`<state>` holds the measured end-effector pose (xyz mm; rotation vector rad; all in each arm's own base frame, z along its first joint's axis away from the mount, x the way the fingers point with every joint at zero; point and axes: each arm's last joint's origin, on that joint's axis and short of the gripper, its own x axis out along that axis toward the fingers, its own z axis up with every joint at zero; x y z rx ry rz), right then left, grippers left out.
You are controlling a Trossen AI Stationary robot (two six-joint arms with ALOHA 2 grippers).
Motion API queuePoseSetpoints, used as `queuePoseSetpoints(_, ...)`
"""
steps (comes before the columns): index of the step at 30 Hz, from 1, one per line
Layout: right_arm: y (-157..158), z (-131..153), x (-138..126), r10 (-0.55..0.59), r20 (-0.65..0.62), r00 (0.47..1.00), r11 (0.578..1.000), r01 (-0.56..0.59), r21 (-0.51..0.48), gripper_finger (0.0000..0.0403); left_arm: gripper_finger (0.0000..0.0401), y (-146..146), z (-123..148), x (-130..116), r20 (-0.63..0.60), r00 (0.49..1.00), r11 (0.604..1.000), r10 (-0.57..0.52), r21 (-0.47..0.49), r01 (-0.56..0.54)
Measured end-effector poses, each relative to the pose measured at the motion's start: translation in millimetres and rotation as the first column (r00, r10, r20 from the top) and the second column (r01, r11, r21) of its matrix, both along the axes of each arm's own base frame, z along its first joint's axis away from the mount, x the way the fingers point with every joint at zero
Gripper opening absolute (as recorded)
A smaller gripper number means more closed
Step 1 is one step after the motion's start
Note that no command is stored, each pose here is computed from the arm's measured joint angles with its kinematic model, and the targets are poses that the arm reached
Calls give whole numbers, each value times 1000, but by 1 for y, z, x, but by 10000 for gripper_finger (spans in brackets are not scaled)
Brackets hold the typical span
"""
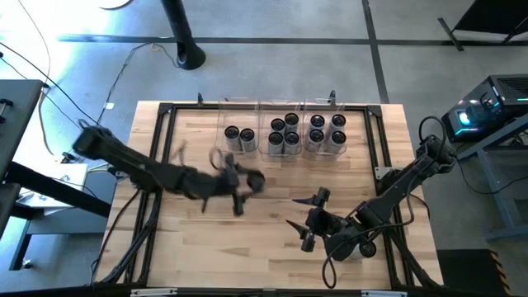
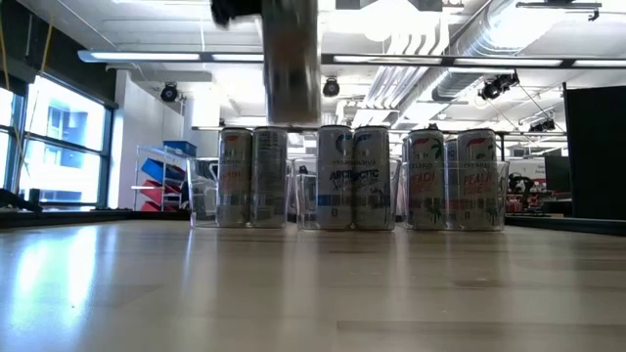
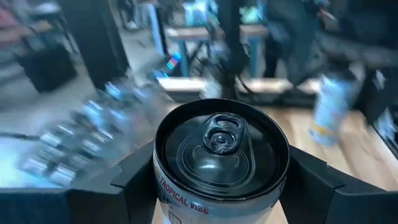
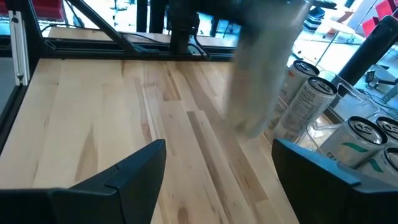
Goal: Sort soda cans
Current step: Put the top white-yellow soda can into the left transparent bin
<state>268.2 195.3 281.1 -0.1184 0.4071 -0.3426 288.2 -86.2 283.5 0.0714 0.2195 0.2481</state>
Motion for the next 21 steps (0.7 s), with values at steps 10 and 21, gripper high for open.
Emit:
queuePoseSetpoints(10, -2, -3, 4, -35, 6, 999, 999, 35, -34, 289, 245, 134, 85, -27, 5, 969, 966, 245, 86, -245)
queuePoseSetpoints(21, -3, -3, 4, -38, 1, 999, 999, 38, -39, 289, 245, 273, 23, -41, -80, 953, 951, 293, -78, -299)
